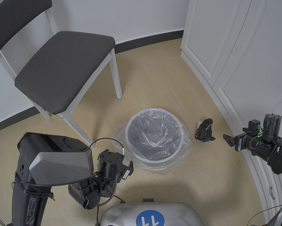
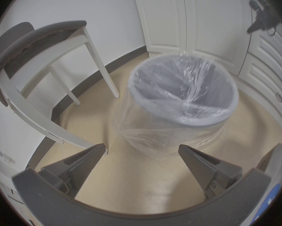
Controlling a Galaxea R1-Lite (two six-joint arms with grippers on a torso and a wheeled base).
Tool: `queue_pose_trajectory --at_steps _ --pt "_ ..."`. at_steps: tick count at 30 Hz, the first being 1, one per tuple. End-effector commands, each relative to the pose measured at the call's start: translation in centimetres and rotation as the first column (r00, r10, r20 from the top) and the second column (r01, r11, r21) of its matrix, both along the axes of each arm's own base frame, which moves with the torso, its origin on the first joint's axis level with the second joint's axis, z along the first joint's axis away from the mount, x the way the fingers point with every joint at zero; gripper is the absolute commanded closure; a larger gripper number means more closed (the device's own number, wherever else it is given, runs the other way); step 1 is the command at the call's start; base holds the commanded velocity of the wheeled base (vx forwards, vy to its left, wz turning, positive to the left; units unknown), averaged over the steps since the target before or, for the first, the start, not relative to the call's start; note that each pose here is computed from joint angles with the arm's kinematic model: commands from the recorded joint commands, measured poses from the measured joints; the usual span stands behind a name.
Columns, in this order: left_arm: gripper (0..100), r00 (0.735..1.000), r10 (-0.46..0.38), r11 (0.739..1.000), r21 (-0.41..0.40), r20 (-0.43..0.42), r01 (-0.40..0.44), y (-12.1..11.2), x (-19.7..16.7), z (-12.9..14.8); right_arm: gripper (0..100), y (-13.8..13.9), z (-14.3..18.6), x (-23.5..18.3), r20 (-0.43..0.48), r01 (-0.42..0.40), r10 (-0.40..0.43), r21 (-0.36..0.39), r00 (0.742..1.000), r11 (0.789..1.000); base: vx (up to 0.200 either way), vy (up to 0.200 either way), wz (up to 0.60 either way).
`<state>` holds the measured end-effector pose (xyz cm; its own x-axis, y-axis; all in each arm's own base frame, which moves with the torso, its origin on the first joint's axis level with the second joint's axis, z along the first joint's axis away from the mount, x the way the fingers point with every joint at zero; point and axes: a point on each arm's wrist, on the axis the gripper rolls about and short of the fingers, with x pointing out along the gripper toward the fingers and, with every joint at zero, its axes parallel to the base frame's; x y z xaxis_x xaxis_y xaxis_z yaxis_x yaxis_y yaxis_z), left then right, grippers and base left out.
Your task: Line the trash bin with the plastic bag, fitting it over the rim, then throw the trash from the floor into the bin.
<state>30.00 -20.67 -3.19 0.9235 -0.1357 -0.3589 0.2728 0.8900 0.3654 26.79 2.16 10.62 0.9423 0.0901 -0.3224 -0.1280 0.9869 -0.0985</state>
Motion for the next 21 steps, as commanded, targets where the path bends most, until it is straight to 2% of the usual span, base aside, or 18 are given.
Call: queue_pose_trajectory --at_steps 1,4,7,12,14,21 --pt "0 0.997 -0.014 0.998 -0.060 0.077 0.018 1.4 -2.9 2.8 0 3.9 -6.4 3.6 -0.086 -0.012 0.008 -0.043 0.996 0.999 0.000 0.000 0.00" --pt "0 0.995 -0.001 0.995 -0.095 0.098 0.010 1.6 -2.9 3.4 0 4.8 -7.3 5.2 -0.088 -0.026 0.022 -0.049 0.996 0.998 0.000 0.000 0.00" --pt "0 0.992 0.025 0.978 -0.208 0.124 0.001 1.4 -3.0 5.3 0 5.9 -7.9 8.0 -0.104 -0.040 0.034 -0.063 0.994 0.997 0.000 0.000 0.00" --pt "0 0.986 0.038 0.965 -0.264 0.161 0.006 1.7 -3.4 7.3 0 6.6 -8.8 10.1 -0.171 -0.040 0.028 -0.068 0.985 0.997 0.000 0.000 0.00" --pt "0 0.982 0.048 0.950 -0.312 0.181 0.011 2.0 -3.9 8.7 0 6.9 -9.7 10.8 -0.185 -0.041 0.029 -0.061 0.982 0.997 0.000 0.000 0.00" --pt "0 0.960 0.071 0.926 -0.375 0.270 0.037 2.9 -4.8 12.7 0 8.0 -11.2 12.7 -0.176 -0.018 0.018 0.006 0.984 1.000 0.000 0.000 0.00"
